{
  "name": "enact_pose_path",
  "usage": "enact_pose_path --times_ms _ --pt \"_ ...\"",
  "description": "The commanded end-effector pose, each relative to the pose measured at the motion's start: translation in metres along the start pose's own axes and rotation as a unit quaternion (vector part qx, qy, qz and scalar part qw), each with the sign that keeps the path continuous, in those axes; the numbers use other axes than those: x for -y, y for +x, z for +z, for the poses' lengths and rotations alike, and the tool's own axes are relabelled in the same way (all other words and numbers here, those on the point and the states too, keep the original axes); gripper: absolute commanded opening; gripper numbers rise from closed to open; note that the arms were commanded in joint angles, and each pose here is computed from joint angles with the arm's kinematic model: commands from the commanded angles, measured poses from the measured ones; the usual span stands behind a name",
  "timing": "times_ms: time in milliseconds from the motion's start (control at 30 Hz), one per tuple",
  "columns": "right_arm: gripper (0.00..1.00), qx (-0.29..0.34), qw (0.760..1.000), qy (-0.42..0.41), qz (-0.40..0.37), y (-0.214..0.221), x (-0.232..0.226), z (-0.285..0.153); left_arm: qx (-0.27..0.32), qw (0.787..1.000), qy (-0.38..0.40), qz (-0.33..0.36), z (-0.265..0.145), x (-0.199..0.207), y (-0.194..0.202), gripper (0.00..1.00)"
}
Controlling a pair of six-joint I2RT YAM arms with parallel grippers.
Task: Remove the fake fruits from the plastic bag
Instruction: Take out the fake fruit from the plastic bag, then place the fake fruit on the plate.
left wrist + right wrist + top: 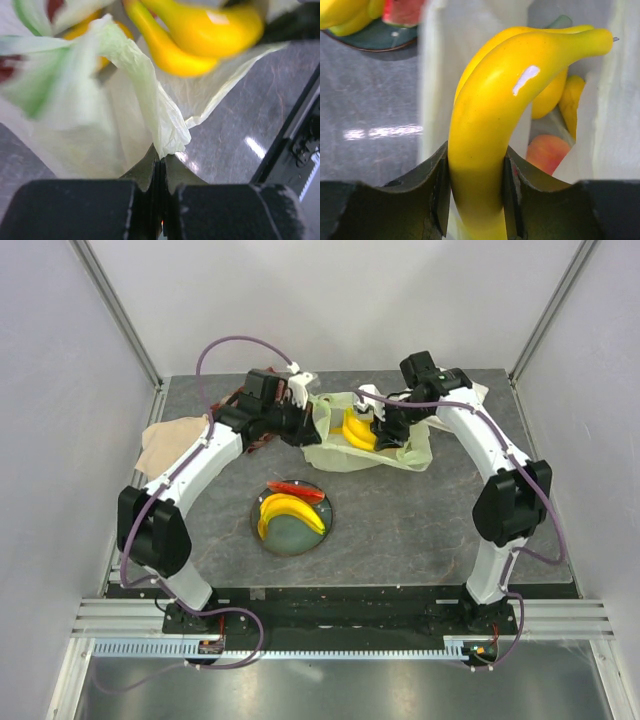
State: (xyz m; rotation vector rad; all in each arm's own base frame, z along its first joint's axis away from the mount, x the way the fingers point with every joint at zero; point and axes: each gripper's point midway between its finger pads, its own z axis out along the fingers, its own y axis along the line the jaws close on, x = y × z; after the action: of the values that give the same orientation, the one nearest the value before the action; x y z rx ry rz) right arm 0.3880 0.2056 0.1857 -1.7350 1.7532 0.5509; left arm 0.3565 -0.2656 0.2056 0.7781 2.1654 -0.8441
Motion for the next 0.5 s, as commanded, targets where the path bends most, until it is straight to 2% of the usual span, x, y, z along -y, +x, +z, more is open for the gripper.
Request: enact_pose_path --times_ms 0,100,133,267,300,467 --pt "0.19 0.037 0.999 -0.022 -0.009 -0.041 -0.047 -0.039 0.067 0.997 -0.022 0.011 -0.004 -0.007 -0.057 0.01" --pt "0.19 0.062 0.998 -0.009 -0.023 -0.072 -0.072 -0.061 0.065 0.998 -0.015 0.001 0.001 -0.01 -0.059 0.02" --pt "0.19 0.068 0.998 -0.006 -0.007 -0.078 -0.078 -0.064 0.065 0.998 -0.007 -0.002 0.002 -0.008 -0.06 0.02" --pt "0.18 0.089 0.995 0.001 -0.045 -0.113 -0.115 -0.065 0.071 0.997 0.011 -0.037 0.002 -0.006 -0.068 0.02" --pt "0.18 0.089 0.993 -0.02 -0.068 -0.122 -0.14 -0.057 0.074 0.996 0.016 -0.041 0.0 -0.006 -0.071 0.02" --pt "0.16 0.068 0.992 -0.049 -0.099 -0.132 -0.192 -0.011 0.106 0.992 0.023 -0.059 -0.023 -0.013 -0.099 0.02"
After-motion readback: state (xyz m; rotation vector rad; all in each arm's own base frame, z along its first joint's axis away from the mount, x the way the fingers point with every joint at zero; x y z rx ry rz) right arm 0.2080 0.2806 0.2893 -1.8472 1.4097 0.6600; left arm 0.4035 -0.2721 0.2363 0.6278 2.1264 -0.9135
